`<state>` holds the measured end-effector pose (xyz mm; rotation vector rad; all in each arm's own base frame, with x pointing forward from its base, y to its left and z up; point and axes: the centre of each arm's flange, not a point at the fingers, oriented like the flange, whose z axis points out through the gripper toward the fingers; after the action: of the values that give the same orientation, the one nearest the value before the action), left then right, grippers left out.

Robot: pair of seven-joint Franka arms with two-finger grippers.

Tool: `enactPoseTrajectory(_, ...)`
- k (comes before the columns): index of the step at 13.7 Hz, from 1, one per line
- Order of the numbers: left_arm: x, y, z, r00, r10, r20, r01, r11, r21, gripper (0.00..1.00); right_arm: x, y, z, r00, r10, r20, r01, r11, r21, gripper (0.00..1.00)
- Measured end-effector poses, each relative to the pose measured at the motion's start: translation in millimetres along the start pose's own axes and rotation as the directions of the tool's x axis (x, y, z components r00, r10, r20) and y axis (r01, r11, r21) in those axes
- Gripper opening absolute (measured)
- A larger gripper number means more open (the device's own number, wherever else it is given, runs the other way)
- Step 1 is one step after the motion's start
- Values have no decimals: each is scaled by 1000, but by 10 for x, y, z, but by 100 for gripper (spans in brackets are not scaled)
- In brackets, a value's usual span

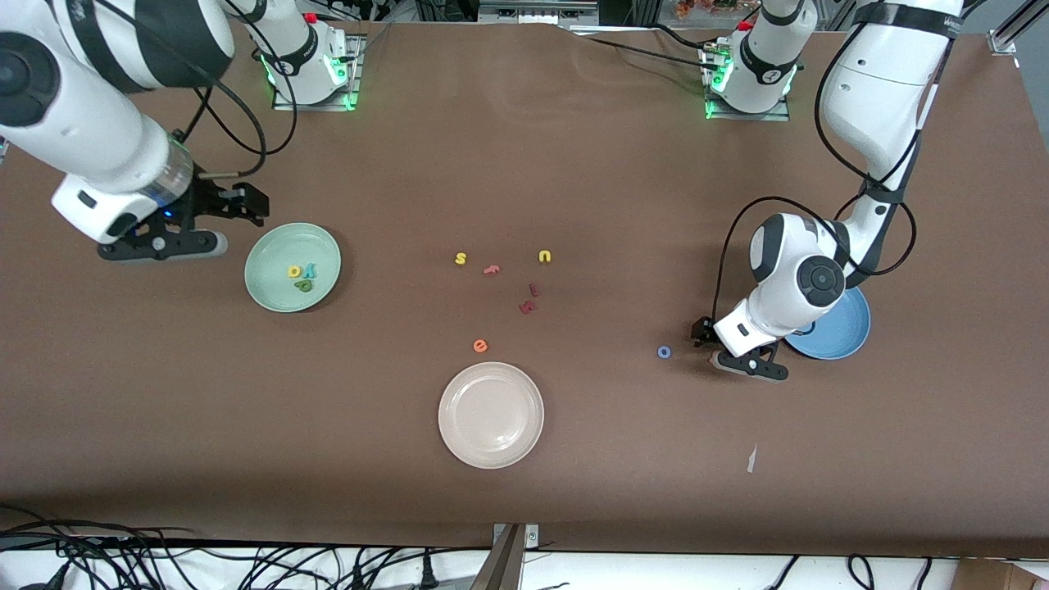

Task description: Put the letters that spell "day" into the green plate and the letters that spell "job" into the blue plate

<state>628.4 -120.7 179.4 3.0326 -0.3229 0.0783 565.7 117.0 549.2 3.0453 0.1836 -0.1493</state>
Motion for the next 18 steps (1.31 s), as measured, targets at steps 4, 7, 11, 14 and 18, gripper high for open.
enactPoseTrajectory(4, -12, -26, 35, 1000, -3, 6, 3, 1000, 2, 75, -76, 366, -271, 997, 49, -62, -46, 998, 43, 100)
enactPoseTrajectory(7, -23, -60, 67, 1000, -6, 11, 5, 1000, 5, 56, -30, 412, -317, 993, 56, -109, -50, 997, 54, 100)
enactPoseTrajectory(11, -15, -126, 53, 1000, -13, 7, 12, 1000, 12, 39, -159, 507, -405, 994, 67, -84, -62, 996, 59, 100)
enactPoseTrajectory(14, -12, -131, 50, 1000, -13, 7, 13, 1000, 13, 34, -277, 696, -485, 993, 100, -69, -96, 993, 67, 100)
enactPoseTrajectory(18, 7, -114, 51, 1000, -11, 4, 11, 1000, 12, 64, -278, 764, -457, 991, 114, -65, -109, 991, 76, 100)
